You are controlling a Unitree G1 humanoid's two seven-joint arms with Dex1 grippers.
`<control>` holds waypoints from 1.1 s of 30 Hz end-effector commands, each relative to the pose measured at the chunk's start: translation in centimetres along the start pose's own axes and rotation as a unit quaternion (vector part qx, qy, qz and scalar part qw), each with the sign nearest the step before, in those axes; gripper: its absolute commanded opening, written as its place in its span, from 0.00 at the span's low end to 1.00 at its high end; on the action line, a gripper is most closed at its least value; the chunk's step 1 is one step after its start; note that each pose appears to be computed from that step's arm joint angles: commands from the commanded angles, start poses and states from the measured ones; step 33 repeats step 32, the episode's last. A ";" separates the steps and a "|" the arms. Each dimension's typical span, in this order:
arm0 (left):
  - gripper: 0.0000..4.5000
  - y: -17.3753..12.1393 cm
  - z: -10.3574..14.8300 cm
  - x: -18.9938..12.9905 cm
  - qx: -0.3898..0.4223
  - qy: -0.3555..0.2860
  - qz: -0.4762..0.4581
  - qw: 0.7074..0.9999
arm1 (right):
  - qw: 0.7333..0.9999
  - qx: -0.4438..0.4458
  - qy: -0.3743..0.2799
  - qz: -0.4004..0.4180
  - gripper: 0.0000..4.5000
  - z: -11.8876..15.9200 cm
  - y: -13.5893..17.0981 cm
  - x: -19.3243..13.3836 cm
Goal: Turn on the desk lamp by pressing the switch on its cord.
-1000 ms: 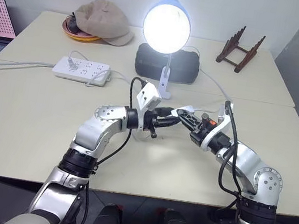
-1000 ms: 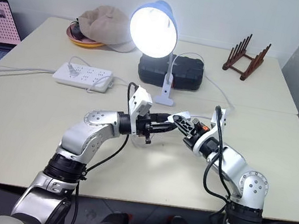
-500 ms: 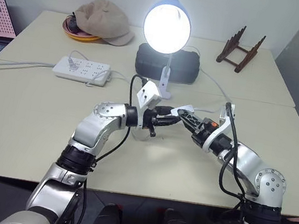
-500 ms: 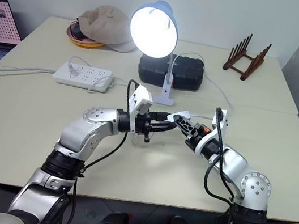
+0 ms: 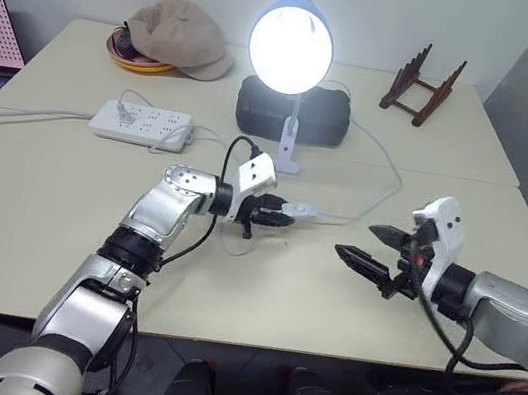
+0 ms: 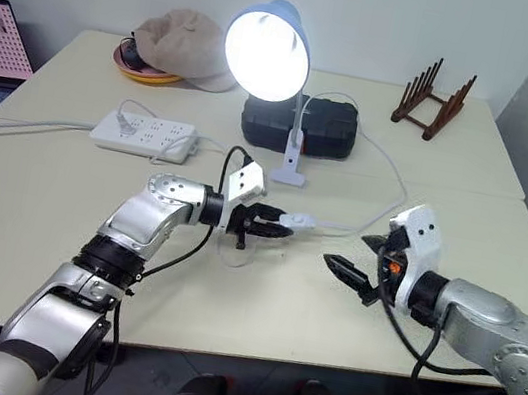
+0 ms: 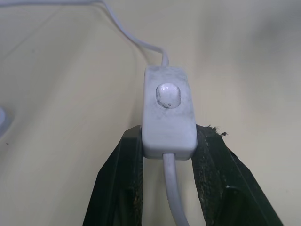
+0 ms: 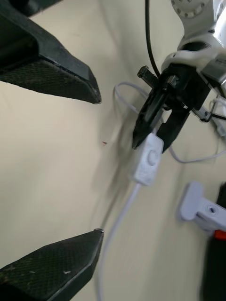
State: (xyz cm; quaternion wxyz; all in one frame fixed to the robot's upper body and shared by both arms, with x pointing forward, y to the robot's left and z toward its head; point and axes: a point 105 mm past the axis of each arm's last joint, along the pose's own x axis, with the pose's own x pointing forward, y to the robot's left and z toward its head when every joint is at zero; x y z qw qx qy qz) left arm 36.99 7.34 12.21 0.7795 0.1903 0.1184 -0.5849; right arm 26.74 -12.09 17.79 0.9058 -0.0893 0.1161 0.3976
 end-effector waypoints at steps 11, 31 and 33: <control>0.65 1.2 1.9 -2.8 0.033 -0.012 -0.020 0.999 | 0.997 -0.076 -0.021 0.016 1.00 -1.0 -0.5 0.7; 0.98 -2.1 -0.1 -19.9 -0.059 0.047 0.192 0.979 | 0.996 -0.077 0.022 0.041 1.00 -1.4 -4.5 -1.1; 0.98 -2.0 0.0 -19.8 -0.061 0.041 0.197 0.978 | 0.996 -0.077 0.023 0.041 1.00 -1.3 -4.7 -1.0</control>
